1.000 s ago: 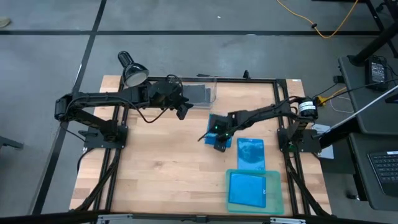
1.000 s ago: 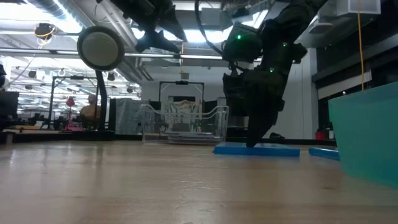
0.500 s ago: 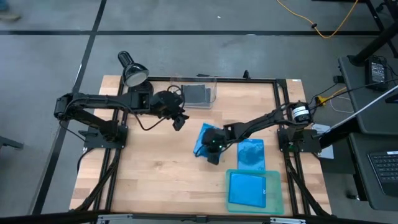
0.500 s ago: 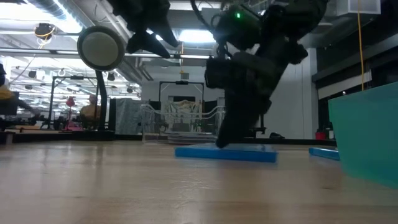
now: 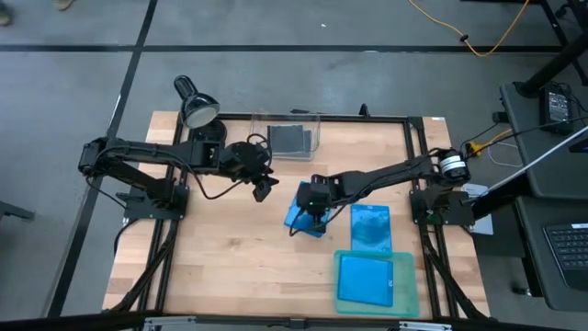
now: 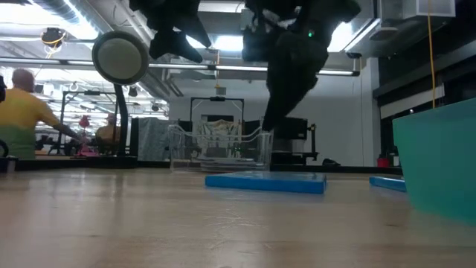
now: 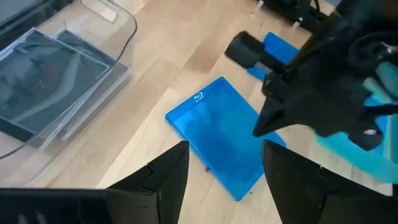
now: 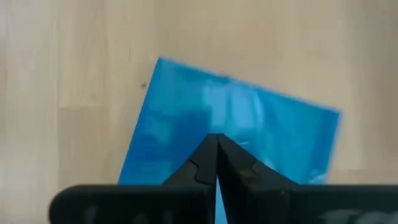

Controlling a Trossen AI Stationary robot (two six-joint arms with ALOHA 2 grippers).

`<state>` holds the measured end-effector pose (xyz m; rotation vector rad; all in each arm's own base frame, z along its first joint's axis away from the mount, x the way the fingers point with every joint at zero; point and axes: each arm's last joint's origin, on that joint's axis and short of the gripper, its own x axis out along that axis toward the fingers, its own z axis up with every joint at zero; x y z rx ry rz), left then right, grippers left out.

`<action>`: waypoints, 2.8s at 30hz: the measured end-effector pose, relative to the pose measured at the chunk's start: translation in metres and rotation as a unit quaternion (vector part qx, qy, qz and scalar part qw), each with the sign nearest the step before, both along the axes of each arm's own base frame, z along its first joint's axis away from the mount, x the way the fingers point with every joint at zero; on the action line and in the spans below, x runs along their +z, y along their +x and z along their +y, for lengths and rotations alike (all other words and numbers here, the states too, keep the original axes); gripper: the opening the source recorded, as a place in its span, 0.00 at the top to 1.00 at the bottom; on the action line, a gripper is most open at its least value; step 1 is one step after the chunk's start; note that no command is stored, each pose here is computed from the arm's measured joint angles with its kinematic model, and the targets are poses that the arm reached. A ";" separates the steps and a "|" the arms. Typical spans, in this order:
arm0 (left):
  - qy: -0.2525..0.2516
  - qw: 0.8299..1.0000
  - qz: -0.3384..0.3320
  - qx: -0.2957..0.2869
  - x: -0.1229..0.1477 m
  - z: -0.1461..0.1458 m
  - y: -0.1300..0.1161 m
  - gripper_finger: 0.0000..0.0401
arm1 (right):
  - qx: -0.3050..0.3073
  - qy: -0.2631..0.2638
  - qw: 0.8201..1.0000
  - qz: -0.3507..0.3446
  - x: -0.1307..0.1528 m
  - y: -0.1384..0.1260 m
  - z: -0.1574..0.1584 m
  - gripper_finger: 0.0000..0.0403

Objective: Pick & place jewel cases by type
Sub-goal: Put the top blue cd case into the green bin

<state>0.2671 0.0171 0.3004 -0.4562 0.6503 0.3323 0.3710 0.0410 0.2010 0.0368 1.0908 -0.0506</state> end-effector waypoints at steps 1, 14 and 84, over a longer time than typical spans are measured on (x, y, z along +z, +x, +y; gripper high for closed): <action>-0.001 1.000 -0.001 0.004 0.000 0.000 0.000 0.52 | 0.002 -0.011 1.000 -0.009 0.004 -0.001 0.001 0.97; -0.011 0.999 0.014 0.038 -0.004 0.001 -0.003 0.52 | 0.011 -0.085 0.996 0.037 0.017 -0.024 -0.022 0.97; -0.196 0.972 0.127 0.026 -0.164 -0.001 0.096 0.52 | -0.114 0.085 0.989 0.034 -0.074 -0.080 -0.012 0.97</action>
